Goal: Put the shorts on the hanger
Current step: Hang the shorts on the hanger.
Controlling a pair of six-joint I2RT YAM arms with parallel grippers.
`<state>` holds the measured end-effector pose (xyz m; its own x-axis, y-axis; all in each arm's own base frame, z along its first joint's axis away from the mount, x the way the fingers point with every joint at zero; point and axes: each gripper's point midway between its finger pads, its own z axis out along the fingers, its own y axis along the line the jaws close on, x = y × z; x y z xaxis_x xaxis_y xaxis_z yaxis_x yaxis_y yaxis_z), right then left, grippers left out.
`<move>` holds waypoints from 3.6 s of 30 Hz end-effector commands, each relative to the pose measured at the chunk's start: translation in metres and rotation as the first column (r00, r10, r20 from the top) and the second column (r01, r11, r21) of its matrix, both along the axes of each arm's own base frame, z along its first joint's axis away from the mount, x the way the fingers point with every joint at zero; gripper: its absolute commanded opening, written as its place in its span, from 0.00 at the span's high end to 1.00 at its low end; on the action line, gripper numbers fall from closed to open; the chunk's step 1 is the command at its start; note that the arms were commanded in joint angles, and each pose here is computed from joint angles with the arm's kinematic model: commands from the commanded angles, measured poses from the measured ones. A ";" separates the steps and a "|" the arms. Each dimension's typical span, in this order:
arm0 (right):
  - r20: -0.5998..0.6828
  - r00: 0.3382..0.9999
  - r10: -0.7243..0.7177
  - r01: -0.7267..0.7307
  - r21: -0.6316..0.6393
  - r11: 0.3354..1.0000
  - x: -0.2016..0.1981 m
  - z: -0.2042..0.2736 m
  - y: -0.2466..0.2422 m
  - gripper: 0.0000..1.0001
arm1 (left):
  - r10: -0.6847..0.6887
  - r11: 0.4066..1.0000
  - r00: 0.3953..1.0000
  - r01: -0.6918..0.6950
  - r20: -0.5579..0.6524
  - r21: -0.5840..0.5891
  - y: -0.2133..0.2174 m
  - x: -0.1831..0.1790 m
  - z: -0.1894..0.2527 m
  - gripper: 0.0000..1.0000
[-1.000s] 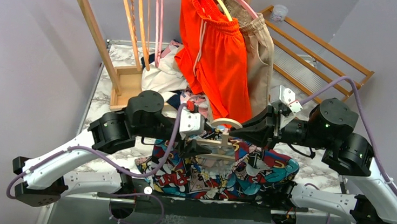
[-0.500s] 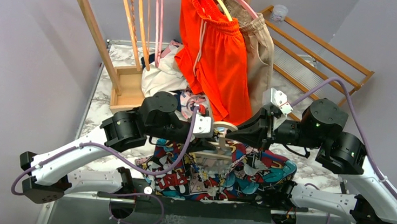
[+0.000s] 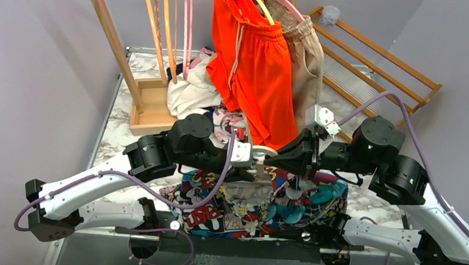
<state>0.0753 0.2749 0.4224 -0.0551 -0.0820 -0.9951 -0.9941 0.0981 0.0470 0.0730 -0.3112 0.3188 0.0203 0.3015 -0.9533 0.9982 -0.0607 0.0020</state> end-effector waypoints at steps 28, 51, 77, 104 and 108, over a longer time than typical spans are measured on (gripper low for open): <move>-0.217 0.958 -0.187 0.187 -0.020 0.982 0.033 -0.057 0.021 0.38 | 0.545 0.813 0.838 -0.532 -0.015 -0.237 0.073 0.059 0.041 1.00; -0.189 0.871 -0.454 0.444 -0.098 0.891 0.087 -0.064 0.018 0.97 | 0.550 0.816 0.835 -0.538 0.001 -0.210 0.071 0.062 0.029 1.00; -0.121 0.906 -0.407 0.394 -0.112 0.912 0.096 0.002 0.042 0.99 | 0.372 0.918 0.927 -0.374 -0.037 -0.130 0.057 0.028 0.007 1.00; -0.061 0.815 -0.577 0.573 -0.063 0.817 0.077 -0.023 -0.062 0.31 | 0.464 0.853 0.886 -0.447 -0.003 -0.271 0.096 0.029 0.037 1.00; -0.067 0.774 -0.629 0.629 -0.026 0.777 0.088 -0.028 -0.066 0.31 | 0.456 0.856 0.890 -0.438 -0.001 -0.274 0.094 0.028 0.041 1.00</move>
